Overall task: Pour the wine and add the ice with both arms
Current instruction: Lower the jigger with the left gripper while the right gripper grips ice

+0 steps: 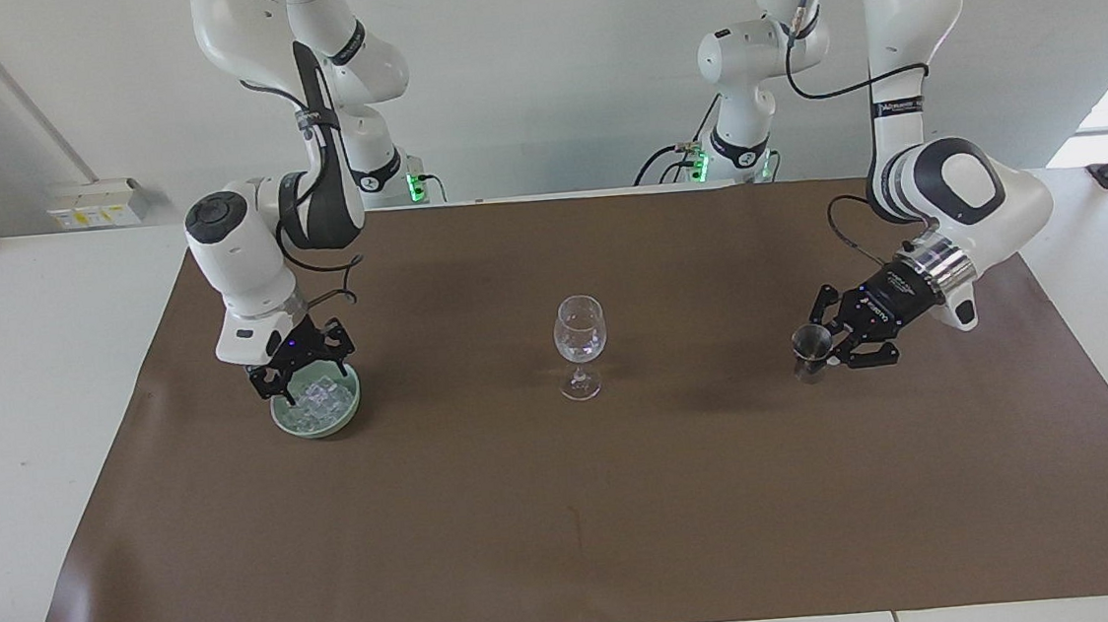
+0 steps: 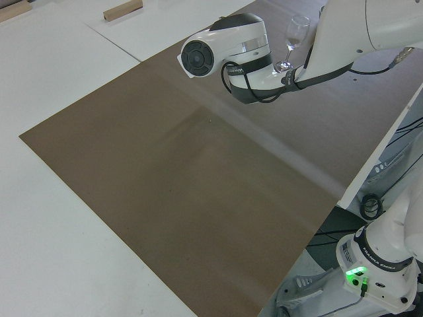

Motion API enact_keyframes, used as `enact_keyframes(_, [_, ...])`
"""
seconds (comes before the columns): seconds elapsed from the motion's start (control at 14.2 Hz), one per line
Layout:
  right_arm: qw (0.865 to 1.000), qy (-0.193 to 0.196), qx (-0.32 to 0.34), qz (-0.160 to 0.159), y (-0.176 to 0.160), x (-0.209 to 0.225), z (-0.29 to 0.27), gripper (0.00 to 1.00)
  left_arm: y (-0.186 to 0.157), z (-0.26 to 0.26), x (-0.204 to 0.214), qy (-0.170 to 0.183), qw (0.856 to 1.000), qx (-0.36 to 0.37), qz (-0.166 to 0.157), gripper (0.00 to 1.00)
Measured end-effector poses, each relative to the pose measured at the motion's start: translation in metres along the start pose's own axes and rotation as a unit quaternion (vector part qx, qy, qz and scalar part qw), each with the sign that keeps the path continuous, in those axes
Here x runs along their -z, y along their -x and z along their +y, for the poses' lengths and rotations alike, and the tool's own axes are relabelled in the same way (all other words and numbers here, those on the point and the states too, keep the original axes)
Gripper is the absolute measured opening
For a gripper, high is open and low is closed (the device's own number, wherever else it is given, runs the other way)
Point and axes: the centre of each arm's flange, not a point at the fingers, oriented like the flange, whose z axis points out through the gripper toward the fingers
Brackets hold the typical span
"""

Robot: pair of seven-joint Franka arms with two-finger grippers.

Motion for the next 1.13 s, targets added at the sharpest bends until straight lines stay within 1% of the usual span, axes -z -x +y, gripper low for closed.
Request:
enact_keyframes(0.07, [1.0,0.0,0.0,0.0,0.0,0.0,0.0,0.79,-0.011,0.0,0.005,-0.01,1.0,-0.011,-0.012,0.21])
enact_keyframes(0.21, [1.0,-0.001,0.0,-0.001,0.001,-0.001,0.0,0.64,-0.034,0.001,0.014,-0.023,0.999,-0.017,-0.03,0.21])
enact_keyframes(0.28, [1.0,-0.001,0.0,-0.002,0.001,-0.002,0.0,0.64,-0.044,0.0,0.017,-0.028,0.999,-0.022,-0.038,0.21])
enact_keyframes(0.35, [1.0,-0.001,-0.001,-0.002,0.002,-0.002,0.0,0.56,-0.056,-0.002,0.02,-0.032,0.998,-0.029,-0.046,0.21])
enact_keyframes(0.42, [1.0,-0.001,-0.003,-0.002,0.003,-0.002,0.002,0.52,-0.068,-0.006,0.022,-0.035,0.997,-0.033,-0.052,0.21])
enact_keyframes(0.49, [1.0,-0.001,-0.004,-0.002,0.004,-0.002,0.003,0.52,-0.076,-0.01,0.023,-0.038,0.997,-0.035,-0.056,0.21])
enact_keyframes(0.56, [1.0,-0.001,-0.005,-0.002,0.005,-0.002,0.004,0.49,-0.081,-0.013,0.023,-0.041,0.997,-0.035,-0.059,0.21])
enact_keyframes(0.63, [1.0,-0.001,-0.006,-0.003,0.005,-0.002,0.004,0.49,-0.087,-0.015,0.024,-0.045,0.996,-0.035,-0.067,0.21])
enact_keyframes(0.7, [1.0,-0.001,-0.006,-0.003,0.005,-0.002,0.004,0.41,-0.098,-0.017,0.029,-0.048,0.995,-0.036,-0.079,0.21])
enact_keyframes(0.78, [1.0,-0.001,-0.006,-0.003,0.005,-0.002,0.004,0.3,-0.112,-0.018,0.036,-0.047,0.994,-0.036,-0.091,0.21])
enact_keyframes(0.92, [1.0,-0.001,-0.006,-0.003,0.006,-0.002,0.005,0.28,-0.138,-0.019,0.049,-0.042,0.992,-0.038,-0.11,0.21])
enact_keyframes(0.99, [1.0,-0.001,-0.007,-0.003,0.006,-0.002,0.005,0.22,-0.147,-0.02,0.053,-0.041,0.992,-0.038,-0.117,0.21])
enact_keyframes(1.13, [1.0,-0.001,-0.007,-0.002,0.005,-0.002,0.005,0.22,-0.16,-0.019,0.057,-0.038,0.991,-0.036,-0.124,0.21])
